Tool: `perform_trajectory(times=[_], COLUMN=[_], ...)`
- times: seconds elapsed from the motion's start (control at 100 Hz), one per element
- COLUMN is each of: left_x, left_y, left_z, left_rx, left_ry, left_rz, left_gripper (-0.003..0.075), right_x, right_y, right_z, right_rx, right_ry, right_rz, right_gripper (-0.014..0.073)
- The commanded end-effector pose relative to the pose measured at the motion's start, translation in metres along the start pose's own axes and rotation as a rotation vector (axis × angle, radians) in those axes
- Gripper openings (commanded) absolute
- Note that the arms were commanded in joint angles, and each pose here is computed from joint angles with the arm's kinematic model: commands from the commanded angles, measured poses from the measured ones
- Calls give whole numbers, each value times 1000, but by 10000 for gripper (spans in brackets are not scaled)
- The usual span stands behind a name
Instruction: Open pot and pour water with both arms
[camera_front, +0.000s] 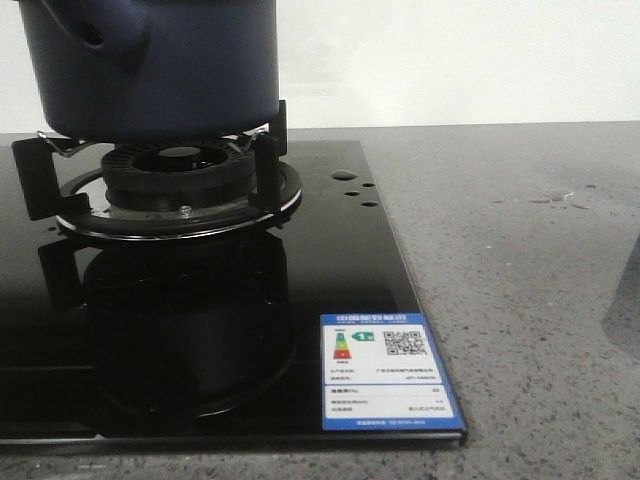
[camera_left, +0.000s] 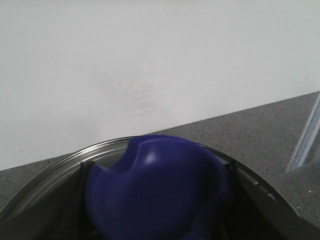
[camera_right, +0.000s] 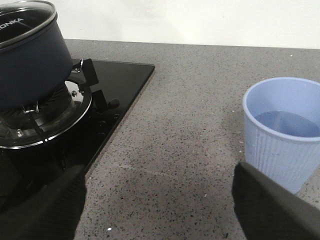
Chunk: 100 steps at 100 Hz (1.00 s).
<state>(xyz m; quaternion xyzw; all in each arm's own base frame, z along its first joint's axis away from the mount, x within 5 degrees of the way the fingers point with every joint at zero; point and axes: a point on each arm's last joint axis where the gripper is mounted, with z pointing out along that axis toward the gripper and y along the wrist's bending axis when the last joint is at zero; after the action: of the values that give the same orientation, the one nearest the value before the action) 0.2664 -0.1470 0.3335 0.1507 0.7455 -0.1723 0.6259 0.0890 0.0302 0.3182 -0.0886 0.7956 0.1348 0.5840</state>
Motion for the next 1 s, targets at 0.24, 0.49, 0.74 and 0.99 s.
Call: perform_trajectory(times=[0.24, 0.49, 0.74, 0.99], left_x=[-53, -67, -77, -81], left_y=[2, 25, 53, 62], left_z=[-33, -55, -80, -90], left_rx=[-22, -99, -215, -255], left_ry=[-282, -323, -333, -347], left_rz=[7, 20, 24, 36], left_gripper=[369, 369, 369, 369], right_x=[-17, -7, 17, 25], right_y=[0, -2, -11, -32], right_z=[-2, 2, 14, 16], right_rx=[16, 20, 72, 264], right_ry=[-89, -65, -58, -116], right_rz=[-20, 6, 67, 33], right_gripper=[545, 545, 545, 545])
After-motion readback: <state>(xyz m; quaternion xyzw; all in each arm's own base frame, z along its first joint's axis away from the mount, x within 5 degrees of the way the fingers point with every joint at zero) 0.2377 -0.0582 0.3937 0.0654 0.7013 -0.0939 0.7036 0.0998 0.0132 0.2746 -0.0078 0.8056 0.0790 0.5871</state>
